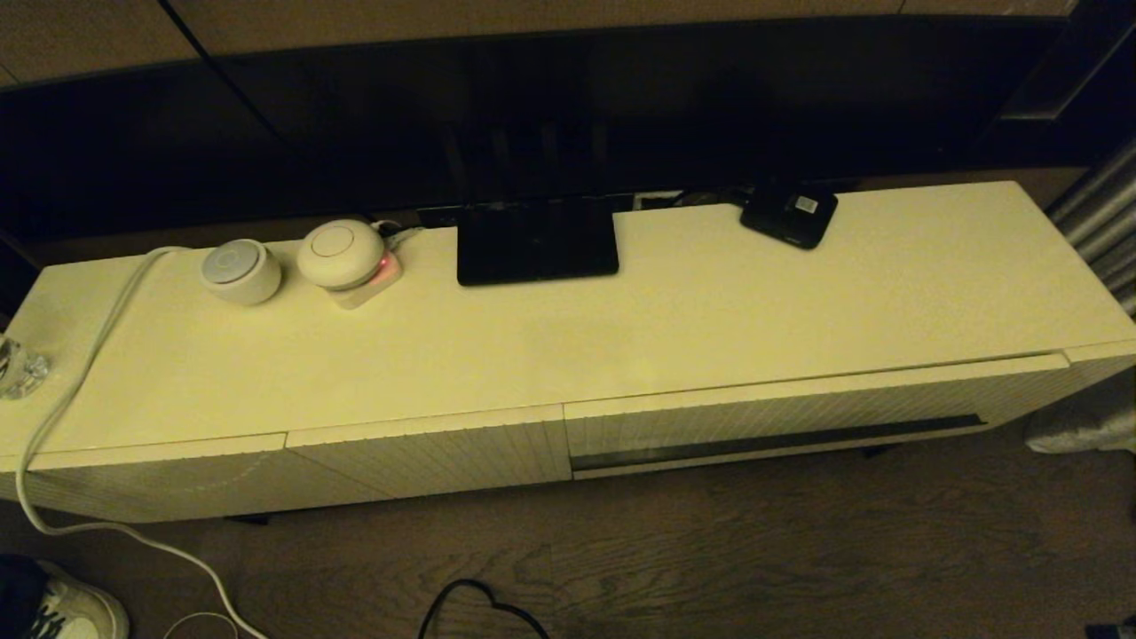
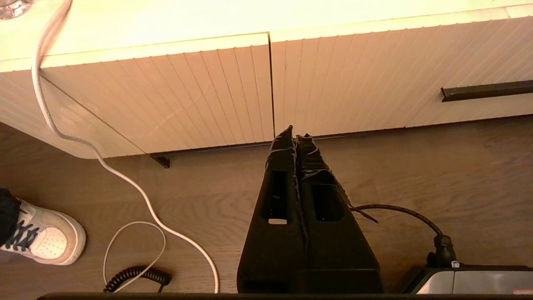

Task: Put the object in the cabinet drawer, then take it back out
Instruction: Open the drawer

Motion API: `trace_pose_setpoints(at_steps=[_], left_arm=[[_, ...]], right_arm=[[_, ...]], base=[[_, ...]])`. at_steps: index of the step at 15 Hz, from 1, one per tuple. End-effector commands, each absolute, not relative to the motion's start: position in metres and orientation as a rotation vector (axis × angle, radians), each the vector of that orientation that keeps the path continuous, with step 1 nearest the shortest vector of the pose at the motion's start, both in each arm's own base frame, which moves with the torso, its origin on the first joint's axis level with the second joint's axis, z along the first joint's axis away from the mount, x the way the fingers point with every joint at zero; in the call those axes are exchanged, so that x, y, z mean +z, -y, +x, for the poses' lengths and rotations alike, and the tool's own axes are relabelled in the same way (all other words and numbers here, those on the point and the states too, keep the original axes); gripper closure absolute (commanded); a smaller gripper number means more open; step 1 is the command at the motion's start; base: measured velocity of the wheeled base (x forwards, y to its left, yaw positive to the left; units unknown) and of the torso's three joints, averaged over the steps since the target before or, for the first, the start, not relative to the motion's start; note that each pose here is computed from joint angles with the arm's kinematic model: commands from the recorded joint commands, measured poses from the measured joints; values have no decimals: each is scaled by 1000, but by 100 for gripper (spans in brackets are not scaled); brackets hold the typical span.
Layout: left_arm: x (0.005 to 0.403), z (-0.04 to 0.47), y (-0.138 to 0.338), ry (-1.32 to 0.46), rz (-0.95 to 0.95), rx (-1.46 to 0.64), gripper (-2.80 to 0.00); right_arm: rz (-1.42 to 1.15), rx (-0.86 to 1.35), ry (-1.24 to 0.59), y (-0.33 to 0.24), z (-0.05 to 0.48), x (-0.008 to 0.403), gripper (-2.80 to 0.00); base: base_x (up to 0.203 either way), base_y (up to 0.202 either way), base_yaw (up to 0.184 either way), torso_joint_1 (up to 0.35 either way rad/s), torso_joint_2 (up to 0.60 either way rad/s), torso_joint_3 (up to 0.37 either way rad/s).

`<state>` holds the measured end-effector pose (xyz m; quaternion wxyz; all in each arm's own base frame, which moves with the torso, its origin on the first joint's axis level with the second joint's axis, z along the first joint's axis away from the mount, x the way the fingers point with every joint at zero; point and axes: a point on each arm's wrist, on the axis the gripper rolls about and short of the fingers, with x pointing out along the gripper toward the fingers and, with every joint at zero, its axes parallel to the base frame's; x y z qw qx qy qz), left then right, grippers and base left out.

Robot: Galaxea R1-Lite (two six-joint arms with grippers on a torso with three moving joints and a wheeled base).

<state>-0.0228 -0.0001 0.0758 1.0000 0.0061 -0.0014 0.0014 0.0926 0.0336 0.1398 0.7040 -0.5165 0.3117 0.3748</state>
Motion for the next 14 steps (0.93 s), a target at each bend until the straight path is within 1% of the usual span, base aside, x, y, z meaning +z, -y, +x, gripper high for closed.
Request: trace_pose_setpoints(at_steps=[1, 4, 6, 9, 12, 14], left_arm=[[75, -23, 0, 2, 12, 3, 0], [75, -23, 0, 2, 12, 3, 0], [75, -23, 0, 2, 12, 3, 0], [75, -23, 0, 2, 12, 3, 0], [75, -23, 0, 2, 12, 3, 0], [75, -23, 0, 2, 12, 3, 0]], right_arm=[[-1146, 892, -758, -51, 129, 133, 0], [-1188, 988, -733, -75, 149, 131, 0], [-1208, 1006, -711, -86, 163, 130, 0], [-1216, 977, -650, -98, 182, 122, 0], [-1252, 895, -600, -100, 188, 120, 0], [-1289, 882, -567, -99, 187, 115, 0]], base=[[0, 0, 0, 0, 0, 0], [0, 0, 0, 0, 0, 0], [0, 0, 0, 0, 0, 0], [0, 0, 0, 0, 0, 0], [0, 0, 0, 0, 0, 0], [0, 0, 0, 0, 0, 0]])
